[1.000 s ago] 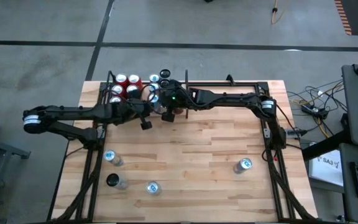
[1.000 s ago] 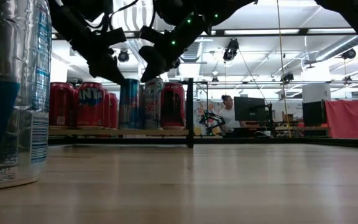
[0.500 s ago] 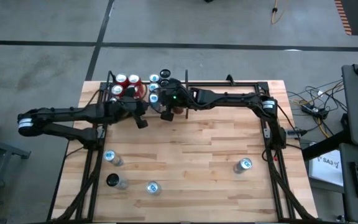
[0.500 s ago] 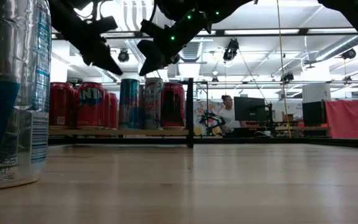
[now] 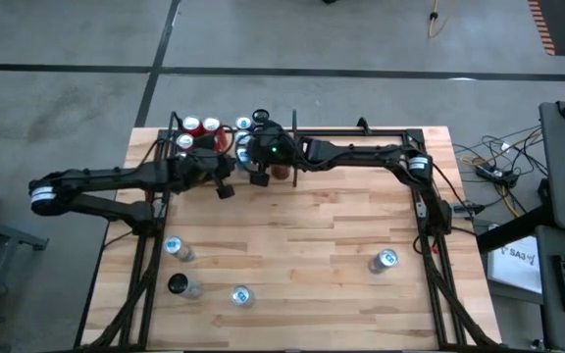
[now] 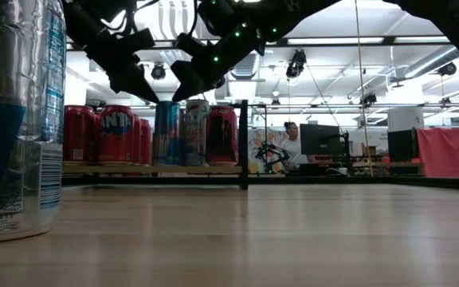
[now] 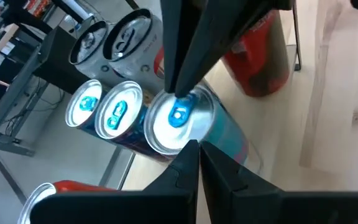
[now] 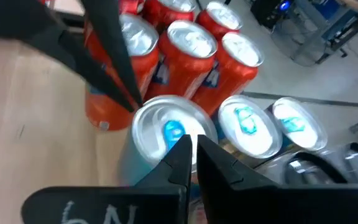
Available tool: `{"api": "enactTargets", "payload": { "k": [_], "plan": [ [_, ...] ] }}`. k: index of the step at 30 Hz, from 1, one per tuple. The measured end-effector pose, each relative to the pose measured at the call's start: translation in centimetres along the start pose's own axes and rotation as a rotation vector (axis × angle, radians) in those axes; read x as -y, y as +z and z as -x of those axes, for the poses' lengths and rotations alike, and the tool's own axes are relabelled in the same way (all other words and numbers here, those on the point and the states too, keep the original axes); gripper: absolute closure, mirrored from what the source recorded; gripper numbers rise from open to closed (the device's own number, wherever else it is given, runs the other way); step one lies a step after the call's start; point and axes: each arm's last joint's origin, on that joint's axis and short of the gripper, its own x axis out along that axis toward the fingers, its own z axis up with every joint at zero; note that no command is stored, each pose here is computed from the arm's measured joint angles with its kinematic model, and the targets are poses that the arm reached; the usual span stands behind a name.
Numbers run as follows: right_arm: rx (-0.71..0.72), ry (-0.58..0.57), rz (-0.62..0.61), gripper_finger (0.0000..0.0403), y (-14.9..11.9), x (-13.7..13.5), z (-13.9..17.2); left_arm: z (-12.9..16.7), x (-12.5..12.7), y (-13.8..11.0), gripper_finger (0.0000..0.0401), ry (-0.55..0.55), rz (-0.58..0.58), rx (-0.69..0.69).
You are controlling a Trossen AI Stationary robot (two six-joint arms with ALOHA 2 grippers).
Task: Place canned beverage on shelf
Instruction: Put the blue soda can on the shelf aligned with the other blue soda can
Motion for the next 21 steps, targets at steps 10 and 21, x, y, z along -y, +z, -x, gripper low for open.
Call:
{"api": "enactTargets", "payload": {
  "k": [10,21],
  "plan": [
    [-0.016,0.011,-0.002,0.039,-0.1,-0.4,0.1,0.0,-0.2,0.0,0.0401,0.049,0.006,-0.02],
    [-0.002,0.051,-0.014,0.039,0.2,-1.2,0.3,0.4,-0.6,0.7,0.0401,0.055,0.026,-0.011]
  ]
}}
